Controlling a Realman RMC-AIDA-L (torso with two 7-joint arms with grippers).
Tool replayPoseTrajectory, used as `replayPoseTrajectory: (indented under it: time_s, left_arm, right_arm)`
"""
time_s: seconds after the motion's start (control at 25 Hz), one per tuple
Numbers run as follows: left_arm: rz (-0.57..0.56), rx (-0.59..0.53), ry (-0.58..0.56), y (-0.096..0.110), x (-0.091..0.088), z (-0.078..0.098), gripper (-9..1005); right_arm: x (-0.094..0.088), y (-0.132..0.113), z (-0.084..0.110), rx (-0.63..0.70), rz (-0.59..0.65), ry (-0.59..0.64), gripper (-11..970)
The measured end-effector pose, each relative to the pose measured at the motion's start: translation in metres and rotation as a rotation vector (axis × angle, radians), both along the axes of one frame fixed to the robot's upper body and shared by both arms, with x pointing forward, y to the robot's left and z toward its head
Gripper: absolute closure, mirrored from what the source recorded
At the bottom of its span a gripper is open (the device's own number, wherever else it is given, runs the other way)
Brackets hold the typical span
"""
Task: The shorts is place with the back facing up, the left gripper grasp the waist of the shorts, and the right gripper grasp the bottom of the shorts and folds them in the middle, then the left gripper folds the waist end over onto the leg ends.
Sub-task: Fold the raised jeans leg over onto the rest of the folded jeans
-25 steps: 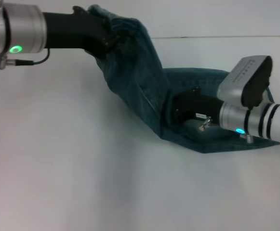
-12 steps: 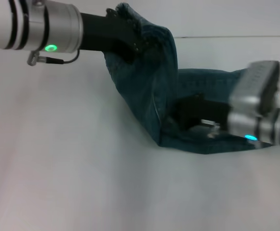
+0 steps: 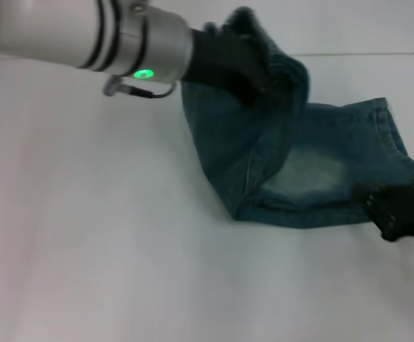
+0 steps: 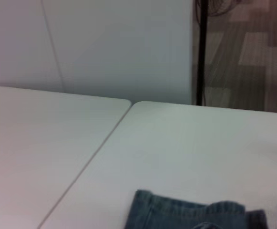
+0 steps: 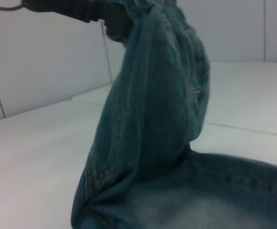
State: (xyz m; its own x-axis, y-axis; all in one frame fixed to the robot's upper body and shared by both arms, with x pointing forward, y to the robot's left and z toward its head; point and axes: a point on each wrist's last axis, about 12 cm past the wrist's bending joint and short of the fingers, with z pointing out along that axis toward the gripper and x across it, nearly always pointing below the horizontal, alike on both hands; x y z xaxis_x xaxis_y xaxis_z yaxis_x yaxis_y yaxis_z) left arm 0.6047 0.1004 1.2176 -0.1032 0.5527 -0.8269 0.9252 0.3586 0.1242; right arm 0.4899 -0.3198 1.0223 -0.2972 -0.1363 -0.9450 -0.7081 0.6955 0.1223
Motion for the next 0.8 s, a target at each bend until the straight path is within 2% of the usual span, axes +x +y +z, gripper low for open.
replayPoseTrajectory:
  time_s: [0.2, 0.44, 0.72, 0.8]
  left_arm:
    - [-0.016, -0.001, 0.022, -0.039, 0.003, 0.004, 818]
    - [-0.043, 0.055, -0.001, -0.08, 0.0, -0.016, 802]
    - [-0.026, 0.036, -0.02, -0.084, 0.0, -0.016, 783]
    - [-0.021, 0.033, -0.017, -0.082, 0.0, -0.017, 708]
  right_arm:
    - [-0.019, -0.007, -0.006, 0.021, -0.024, 0.022, 957]
    - [-0.023, 0.002, -0.009, 0.03, 0.036, 0.04, 957]
    - [-0.024, 0.006, -0.006, 0.047, 0.076, 0.044, 956]
    - [-0.023, 0.005, -0.005, 0.047, 0.08, 0.04, 957]
